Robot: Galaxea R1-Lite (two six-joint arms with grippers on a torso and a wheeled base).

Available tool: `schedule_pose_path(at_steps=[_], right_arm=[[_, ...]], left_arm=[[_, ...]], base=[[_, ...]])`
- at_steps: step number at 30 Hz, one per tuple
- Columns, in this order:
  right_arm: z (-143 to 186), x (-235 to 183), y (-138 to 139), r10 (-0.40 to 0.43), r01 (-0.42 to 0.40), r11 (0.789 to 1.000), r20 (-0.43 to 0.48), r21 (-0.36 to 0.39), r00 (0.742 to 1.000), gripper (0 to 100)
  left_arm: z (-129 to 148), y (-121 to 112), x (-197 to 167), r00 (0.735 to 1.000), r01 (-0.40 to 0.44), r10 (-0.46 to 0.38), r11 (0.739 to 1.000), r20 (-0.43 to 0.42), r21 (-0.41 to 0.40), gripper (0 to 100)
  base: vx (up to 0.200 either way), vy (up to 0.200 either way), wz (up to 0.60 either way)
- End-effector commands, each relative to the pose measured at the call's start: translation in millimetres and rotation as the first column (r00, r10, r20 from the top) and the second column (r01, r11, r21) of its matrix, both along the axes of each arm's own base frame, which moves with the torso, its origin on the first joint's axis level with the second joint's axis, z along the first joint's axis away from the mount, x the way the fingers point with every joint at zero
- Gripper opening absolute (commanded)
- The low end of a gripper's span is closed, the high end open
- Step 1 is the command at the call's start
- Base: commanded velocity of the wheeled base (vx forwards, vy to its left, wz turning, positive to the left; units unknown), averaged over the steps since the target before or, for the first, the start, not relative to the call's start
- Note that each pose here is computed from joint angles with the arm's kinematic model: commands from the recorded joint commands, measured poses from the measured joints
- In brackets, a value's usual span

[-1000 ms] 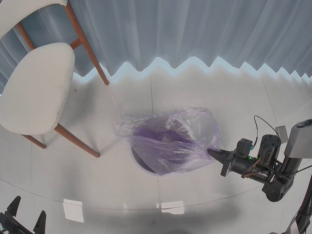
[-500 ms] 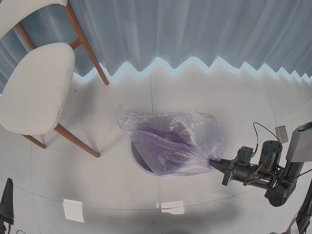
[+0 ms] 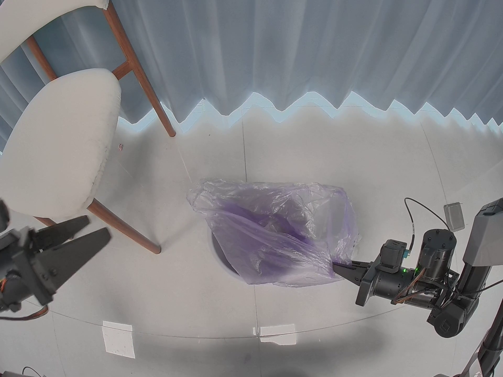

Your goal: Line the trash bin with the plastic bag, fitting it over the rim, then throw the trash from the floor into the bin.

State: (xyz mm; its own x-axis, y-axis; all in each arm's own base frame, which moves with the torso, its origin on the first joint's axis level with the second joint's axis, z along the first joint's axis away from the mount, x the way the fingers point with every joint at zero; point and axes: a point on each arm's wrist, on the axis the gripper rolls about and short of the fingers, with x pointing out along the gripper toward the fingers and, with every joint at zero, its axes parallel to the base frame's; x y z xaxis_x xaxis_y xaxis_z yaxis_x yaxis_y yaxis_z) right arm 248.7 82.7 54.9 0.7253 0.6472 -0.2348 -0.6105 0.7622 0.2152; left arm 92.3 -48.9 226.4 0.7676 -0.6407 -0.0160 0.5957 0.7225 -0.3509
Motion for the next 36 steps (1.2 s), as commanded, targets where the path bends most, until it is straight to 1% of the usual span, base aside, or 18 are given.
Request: schedule_pose_path(at_steps=[1, 3, 5, 7, 8, 11, 14, 16, 17, 18, 19, 23, 24, 25, 27, 31, 33, 36], right_arm=[[13.4, -0.5, 5.0, 0.022, -0.023, 1.000, 0.072, 0.014, 0.997, 0], [15.0, -1.9, 5.4, 0.025, -0.026, 1.000, 0.075, 0.017, 0.997, 0], [16.3, -4.3, 5.5, 0.028, -0.029, 0.999, 0.077, 0.017, 0.997, 0], [20.3, -8.2, 5.5, 0.032, -0.034, 0.999, 0.087, 0.020, 0.996, 0], [21.3, -8.9, 5.3, 0.032, -0.034, 0.999, 0.090, 0.021, 0.995, 0], [25.2, -10.3, 5.6, 0.035, -0.037, 0.999, 0.105, 0.024, 0.994, 0], [25.6, -11.2, 7.8, 0.045, -0.047, 0.999, 0.110, 0.021, 0.993, 0], [24.5, -14.4, 11.6, 0.064, -0.066, 0.998, 0.104, 0.017, 0.992, 0], [24.2, -14.8, 11.9, 0.066, -0.068, 0.998, 0.103, 0.016, 0.993, 0], [23.3, -16.5, 12.9, 0.073, -0.074, 0.997, 0.099, 0.012, 0.992, 0], [23.5, -17.4, 13.8, 0.077, -0.079, 0.997, 0.099, 0.012, 0.992, 0], [23.3, -17.8, 14.0, 0.078, -0.079, 0.997, 0.099, 0.010, 0.992, 0], [23.3, -18.0, 14.4, 0.079, -0.081, 0.997, 0.099, 0.010, 0.992, 0], [23.3, -18.0, 14.4, 0.081, -0.082, 0.997, 0.099, 0.011, 0.992, 0], [23.3, -18.1, 14.7, 0.082, -0.084, 0.996, 0.099, 0.011, 0.992, 0], [23.1, -19.9, 18.1, 0.096, -0.097, 0.995, 0.097, 0.010, 0.991, 0], [23.4, -20.2, 18.4, 0.098, -0.099, 0.995, 0.100, 0.009, 0.990, 0], [26.3, -21.7, 18.7, 0.100, -0.102, 0.995, 0.110, 0.012, 0.989, 0]], left_arm=[[-5.5, -76.1, 94.8, 0.874, 0.213, -0.267, 0.961, -0.405, -0.174, 100], [-5.2, -82.1, 108.4, 0.848, 0.188, -0.272, 0.957, -0.454, -0.221, 100], [-9.0, -86.6, 117.3, 0.830, 0.173, -0.270, 0.956, -0.487, -0.236, 100], [-24.1, -89.5, 132.6, 0.807, 0.136, -0.237, 0.966, -0.541, -0.220, 100], [-26.5, -89.2, 135.5, 0.804, 0.129, -0.231, 0.967, -0.548, -0.218, 100], [-39.9, -83.0, 153.1, 0.787, 0.072, -0.181, 0.977, -0.589, -0.203, 100], [-44.6, -78.3, 161.1, 0.786, 0.052, -0.160, 0.980, -0.597, -0.194, 100], [-49.3, -69.2, 170.3, 0.819, 0.076, -0.157, 0.983, -0.552, -0.166, 100], [-49.9, -68.3, 171.3, 0.824, 0.084, -0.160, 0.983, -0.543, -0.162, 100], [-54.0, -65.4, 177.0, 0.849, 0.122, -0.173, 0.983, -0.498, -0.135, 100], [-56.0, -66.3, 180.1, 0.856, 0.135, -0.180, 0.983, -0.484, -0.128, 100], [-58.8, -72.6, 181.8, 0.846, 0.134, -0.185, 0.982, -0.501, -0.137, 100], [-65.1, -79.0, 182.9, 0.831, 0.145, -0.193, 0.981, -0.522, -0.132, 100], [-69.5, -81.6, 185.7, 0.825, 0.146, -0.193, 0.981, -0.532, -0.128, 100], [-73.0, -85.1, 192.9, 0.824, 0.145, -0.190, 0.981, -0.534, -0.126, 100], [-88.7, -92.5, 208.8, 0.797, 0.138, -0.182, 0.983, -0.576, -0.119, 100], [-95.1, -95.5, 215.8, 0.790, 0.135, -0.177, 0.984, -0.587, -0.115, 100], [-98.1, -100.3, 228.5, 0.792, 0.130, -0.176, 0.984, -0.585, -0.120, 100]], base=[[0.000, 0.000, 0.00], [0.000, 0.000, 0.00], [0.000, 0.000, 0.00], [0.000, 0.000, 0.00], [0.000, 0.000, 0.00], [0.000, 0.000, 0.00], [0.000, 0.000, 0.00], [0.000, 0.000, 0.00], [0.000, 0.000, 0.00], [0.000, 0.000, 0.00], [0.000, 0.000, 0.00], [0.000, 0.000, 0.00], [0.000, 0.000, 0.00], [0.000, 0.000, 0.00], [0.000, 0.000, 0.00], [0.000, 0.000, 0.00], [0.000, 0.000, 0.00], [0.000, 0.000, 0.00]])
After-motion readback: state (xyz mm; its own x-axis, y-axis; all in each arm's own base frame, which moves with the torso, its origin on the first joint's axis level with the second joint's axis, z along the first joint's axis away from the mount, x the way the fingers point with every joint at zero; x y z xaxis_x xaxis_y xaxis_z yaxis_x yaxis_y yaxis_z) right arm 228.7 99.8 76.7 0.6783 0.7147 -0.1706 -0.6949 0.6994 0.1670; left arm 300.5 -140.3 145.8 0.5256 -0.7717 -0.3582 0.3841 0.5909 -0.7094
